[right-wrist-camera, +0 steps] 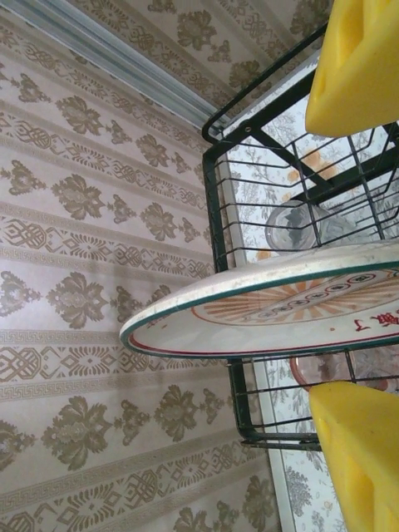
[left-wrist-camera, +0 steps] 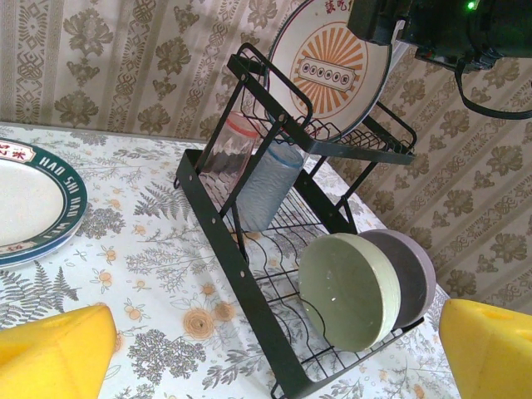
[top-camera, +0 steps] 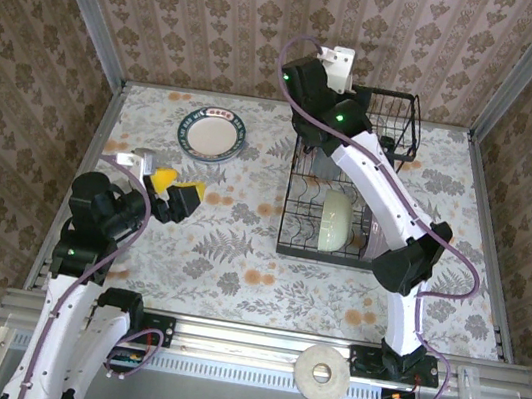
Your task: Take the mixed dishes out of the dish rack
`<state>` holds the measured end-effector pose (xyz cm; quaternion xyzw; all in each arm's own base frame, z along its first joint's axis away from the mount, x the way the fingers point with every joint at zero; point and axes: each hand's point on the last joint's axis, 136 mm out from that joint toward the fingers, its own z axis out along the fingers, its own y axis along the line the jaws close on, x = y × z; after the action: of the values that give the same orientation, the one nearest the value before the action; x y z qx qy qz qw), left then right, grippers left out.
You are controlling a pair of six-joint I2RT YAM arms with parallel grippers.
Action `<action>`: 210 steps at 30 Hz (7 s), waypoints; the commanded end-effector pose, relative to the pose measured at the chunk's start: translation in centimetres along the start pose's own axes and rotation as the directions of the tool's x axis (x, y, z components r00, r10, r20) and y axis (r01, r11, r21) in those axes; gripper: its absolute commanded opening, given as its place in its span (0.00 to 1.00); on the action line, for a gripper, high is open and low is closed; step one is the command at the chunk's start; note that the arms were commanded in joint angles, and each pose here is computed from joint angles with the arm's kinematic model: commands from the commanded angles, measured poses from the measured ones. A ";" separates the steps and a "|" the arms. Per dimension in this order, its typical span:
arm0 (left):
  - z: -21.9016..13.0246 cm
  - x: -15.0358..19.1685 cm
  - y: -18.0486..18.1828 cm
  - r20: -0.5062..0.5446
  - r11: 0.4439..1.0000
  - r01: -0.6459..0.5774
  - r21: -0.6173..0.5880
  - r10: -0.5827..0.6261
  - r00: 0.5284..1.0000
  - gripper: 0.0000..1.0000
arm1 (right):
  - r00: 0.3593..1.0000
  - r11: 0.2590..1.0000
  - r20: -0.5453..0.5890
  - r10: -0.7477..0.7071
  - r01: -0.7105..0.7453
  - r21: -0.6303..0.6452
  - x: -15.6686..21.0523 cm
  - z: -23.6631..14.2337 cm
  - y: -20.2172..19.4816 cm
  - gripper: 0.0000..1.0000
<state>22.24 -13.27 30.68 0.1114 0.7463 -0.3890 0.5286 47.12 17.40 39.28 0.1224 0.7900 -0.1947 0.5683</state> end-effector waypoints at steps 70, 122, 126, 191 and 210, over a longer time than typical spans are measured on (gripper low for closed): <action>-0.2 -0.5 -2.1 0.026 0.994 -0.040 0.102 0.038 0.999 1.00 | 0.999 0.999 0.025 0.042 -0.042 -0.007 -3.2 0.2 -2.5 0.00; 0.0 -0.4 -1.6 0.019 0.996 -0.023 0.081 0.021 1.000 1.00 | 0.950 0.880 -0.096 0.296 -0.311 -0.360 -2.4 -4.4 -12.0 0.00; 0.0 -0.5 -1.7 0.023 0.996 -0.013 0.089 0.011 1.000 1.00 | 0.923 0.812 -0.176 0.343 -0.386 -0.438 -1.0 -4.7 -12.6 0.00; 14.1 7.3 -11.4 -0.356 0.904 0.229 0.360 -0.094 0.930 0.66 | 0.760 0.333 -0.630 0.161 -0.643 -0.690 18.0 -11.9 -11.2 0.00; 14.9 7.4 -11.1 -0.369 0.895 0.272 0.354 -0.134 0.920 0.43 | 0.756 0.304 -0.635 0.159 -0.650 -0.696 17.9 -12.1 -11.0 0.00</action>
<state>23.16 -32.41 24.94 0.1925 0.7617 -0.5400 0.3019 26.78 12.02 26.07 0.0647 0.8311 0.4213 0.3571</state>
